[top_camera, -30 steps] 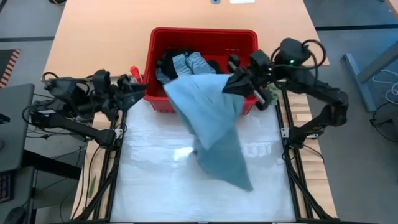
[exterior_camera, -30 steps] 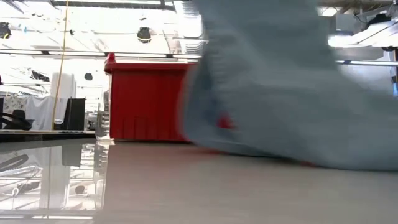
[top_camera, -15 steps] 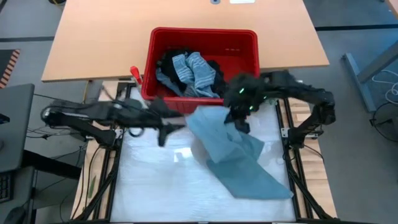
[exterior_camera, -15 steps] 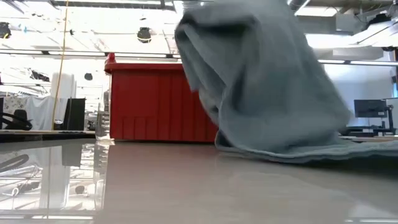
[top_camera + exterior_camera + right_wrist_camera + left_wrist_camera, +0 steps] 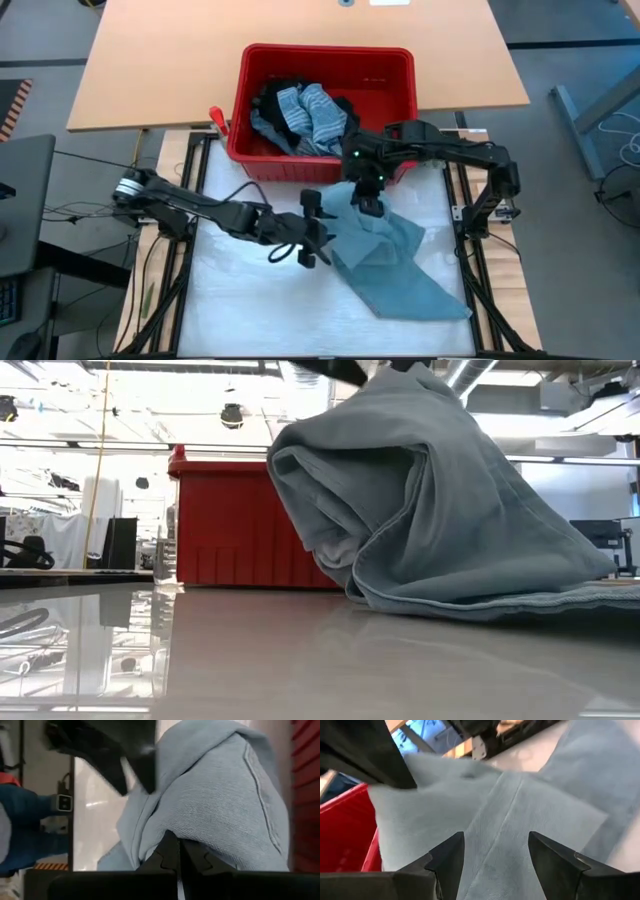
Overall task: Fold Laundry from Bin
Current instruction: Fold the light blue pants
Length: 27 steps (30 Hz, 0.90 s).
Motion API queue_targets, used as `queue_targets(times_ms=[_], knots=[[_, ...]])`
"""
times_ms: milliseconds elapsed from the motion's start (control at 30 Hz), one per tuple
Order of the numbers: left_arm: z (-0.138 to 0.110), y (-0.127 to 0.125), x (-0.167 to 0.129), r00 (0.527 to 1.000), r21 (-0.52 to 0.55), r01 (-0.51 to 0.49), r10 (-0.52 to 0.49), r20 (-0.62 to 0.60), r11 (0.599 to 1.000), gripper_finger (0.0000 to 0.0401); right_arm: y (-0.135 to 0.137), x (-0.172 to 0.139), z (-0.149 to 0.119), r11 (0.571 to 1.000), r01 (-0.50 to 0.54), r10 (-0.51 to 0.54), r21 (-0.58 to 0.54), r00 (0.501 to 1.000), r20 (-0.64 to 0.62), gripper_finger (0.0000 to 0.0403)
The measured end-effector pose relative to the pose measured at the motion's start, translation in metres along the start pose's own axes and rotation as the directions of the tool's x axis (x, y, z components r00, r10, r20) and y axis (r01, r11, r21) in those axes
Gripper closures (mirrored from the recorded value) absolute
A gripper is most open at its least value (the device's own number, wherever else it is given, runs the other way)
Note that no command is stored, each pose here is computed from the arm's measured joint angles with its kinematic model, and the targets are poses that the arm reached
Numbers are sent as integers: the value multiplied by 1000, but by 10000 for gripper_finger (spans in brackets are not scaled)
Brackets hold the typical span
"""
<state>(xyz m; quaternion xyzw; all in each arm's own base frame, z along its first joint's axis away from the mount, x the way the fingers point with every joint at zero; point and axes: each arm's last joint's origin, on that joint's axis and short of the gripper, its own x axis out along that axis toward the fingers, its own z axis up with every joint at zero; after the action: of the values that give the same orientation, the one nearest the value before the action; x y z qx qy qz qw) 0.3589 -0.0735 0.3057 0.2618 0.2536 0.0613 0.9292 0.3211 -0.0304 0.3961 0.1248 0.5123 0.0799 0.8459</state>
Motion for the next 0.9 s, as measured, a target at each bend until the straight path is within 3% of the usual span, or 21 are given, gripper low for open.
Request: queue_targets(times_ms=[167,433,533,733,900], knots=[[-7,-9,16,996,29,-63,65,-59,998,193,-2,-2,0,1000,-27,27,5,1000,6,379],[3,-6,16,994,74,-111,110,22,991,193,-1,-2,0,999,-46,46,-14,999,6,379],[1,-6,17,997,61,-69,68,20,996,193,-1,-2,0,999,-46,46,-17,999,7,379],[-17,-7,23,993,-47,51,-55,-100,998,197,-1,-2,0,998,-45,45,-35,999,10,379],[-24,-21,15,965,-125,163,-184,-184,979,256,-8,-5,0,999,-44,45,-30,999,12,379]])
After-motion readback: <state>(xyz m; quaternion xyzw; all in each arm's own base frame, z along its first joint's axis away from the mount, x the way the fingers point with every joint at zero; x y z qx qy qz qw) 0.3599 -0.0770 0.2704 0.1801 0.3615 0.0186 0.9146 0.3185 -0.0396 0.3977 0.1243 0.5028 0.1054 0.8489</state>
